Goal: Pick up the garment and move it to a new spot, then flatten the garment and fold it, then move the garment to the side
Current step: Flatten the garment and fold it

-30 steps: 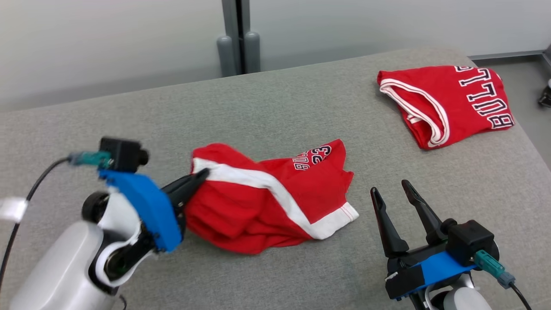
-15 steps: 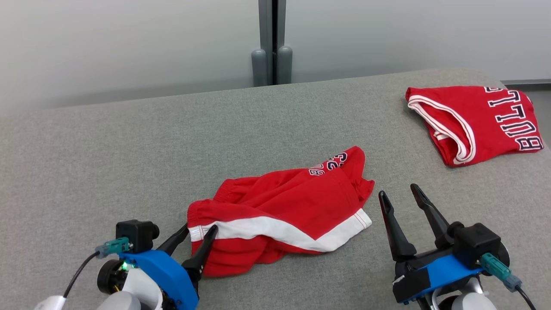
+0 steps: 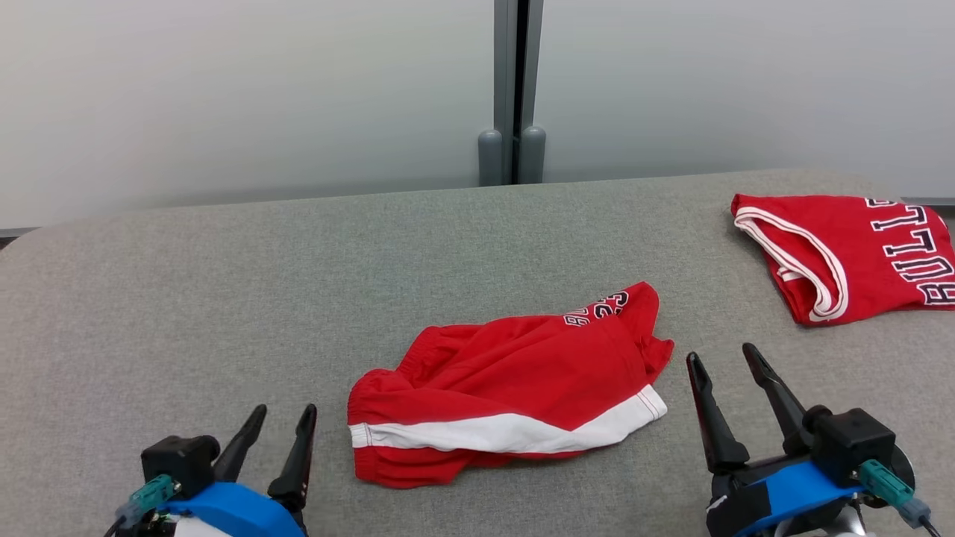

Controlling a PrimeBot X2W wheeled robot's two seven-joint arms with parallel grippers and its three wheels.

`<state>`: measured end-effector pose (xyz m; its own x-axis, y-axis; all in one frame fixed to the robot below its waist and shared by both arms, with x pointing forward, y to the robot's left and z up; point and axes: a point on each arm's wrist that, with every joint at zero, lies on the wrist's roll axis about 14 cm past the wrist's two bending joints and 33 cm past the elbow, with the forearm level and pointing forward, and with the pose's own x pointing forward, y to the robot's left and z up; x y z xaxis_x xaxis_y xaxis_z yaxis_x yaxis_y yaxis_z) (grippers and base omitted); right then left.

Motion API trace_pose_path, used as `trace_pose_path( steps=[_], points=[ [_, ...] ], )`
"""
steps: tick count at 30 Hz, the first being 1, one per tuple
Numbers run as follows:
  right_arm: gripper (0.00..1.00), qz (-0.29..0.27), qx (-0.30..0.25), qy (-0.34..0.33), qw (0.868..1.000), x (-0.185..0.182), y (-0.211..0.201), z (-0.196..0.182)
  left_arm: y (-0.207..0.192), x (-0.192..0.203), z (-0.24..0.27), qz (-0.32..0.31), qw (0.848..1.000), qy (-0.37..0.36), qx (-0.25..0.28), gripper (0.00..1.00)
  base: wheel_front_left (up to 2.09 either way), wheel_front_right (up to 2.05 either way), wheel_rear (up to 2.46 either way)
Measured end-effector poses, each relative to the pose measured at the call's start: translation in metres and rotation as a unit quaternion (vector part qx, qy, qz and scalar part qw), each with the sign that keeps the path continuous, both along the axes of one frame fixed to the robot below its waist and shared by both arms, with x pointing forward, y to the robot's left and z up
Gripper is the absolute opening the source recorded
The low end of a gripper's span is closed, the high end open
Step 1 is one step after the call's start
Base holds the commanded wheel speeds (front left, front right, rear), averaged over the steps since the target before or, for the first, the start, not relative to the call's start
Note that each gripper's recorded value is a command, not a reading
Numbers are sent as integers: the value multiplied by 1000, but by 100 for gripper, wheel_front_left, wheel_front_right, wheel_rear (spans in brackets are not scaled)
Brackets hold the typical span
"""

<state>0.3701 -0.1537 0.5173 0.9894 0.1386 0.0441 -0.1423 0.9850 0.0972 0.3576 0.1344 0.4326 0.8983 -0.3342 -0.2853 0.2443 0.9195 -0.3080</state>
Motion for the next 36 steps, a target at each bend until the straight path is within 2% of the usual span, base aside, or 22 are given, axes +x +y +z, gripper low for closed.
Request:
trace_pose_path(
  steps=[6,15,24,36],
  points=[
    [100,-15,0,-6,1000,-7,-10,4,16,0,27,42,996,-74,6,100,0,0,0],
    [100,-34,3,22,999,-13,-23,-13,39,-5,51,101,986,-130,28,100,0,0,0],
    [100,-30,13,58,998,-18,-20,-33,42,-24,40,108,985,-124,46,100,0,0,0],
    [100,-20,17,60,998,-18,-13,-35,46,-26,40,117,983,-130,51,100,0,0,0]
  ],
)
